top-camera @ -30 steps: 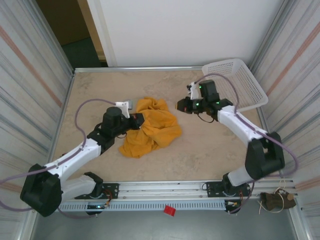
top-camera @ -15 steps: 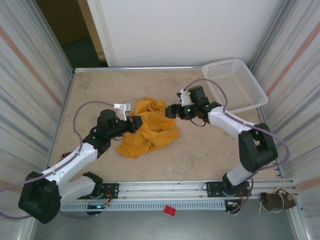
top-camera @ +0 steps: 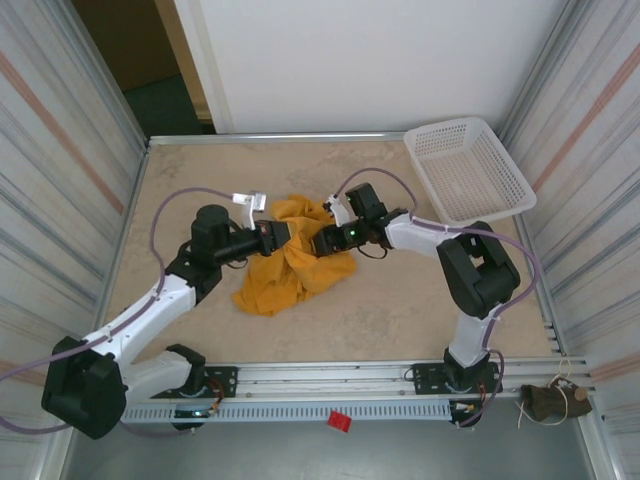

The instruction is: Fold the inside-out t-shirt

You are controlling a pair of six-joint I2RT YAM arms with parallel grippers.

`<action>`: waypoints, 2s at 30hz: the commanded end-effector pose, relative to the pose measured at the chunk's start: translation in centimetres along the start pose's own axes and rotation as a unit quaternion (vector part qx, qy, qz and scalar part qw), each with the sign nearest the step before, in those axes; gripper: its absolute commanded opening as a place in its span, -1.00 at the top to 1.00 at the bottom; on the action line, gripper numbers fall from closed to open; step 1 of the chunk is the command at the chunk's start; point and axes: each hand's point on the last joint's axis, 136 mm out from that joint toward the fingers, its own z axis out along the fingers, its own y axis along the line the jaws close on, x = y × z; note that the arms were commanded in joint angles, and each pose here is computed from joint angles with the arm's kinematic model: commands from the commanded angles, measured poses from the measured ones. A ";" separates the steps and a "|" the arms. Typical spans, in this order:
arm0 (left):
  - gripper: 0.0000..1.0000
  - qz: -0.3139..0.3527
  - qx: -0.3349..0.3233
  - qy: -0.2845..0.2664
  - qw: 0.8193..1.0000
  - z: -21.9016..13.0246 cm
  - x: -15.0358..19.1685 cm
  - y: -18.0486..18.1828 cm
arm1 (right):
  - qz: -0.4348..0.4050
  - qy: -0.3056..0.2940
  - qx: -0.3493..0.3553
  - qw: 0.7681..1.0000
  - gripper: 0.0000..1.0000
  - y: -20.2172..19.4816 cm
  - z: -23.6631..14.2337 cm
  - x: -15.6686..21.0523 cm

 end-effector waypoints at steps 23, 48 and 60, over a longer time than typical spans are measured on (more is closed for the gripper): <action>1.00 0.009 -0.028 -0.051 0.998 -2.5 -1.8 3.2 | 0.079 -0.095 0.089 0.988 -0.62 -2.5 -8.2 -3.2; 1.00 0.018 -0.036 -0.070 0.997 -4.1 -2.4 2.3 | 0.087 -0.118 -0.174 0.974 1.00 4.7 -9.3 -6.9; -0.06 -0.016 -0.118 -0.067 0.991 -5.4 0.4 7.4 | -0.010 -0.199 -0.168 0.965 1.00 12.2 -19.5 -9.1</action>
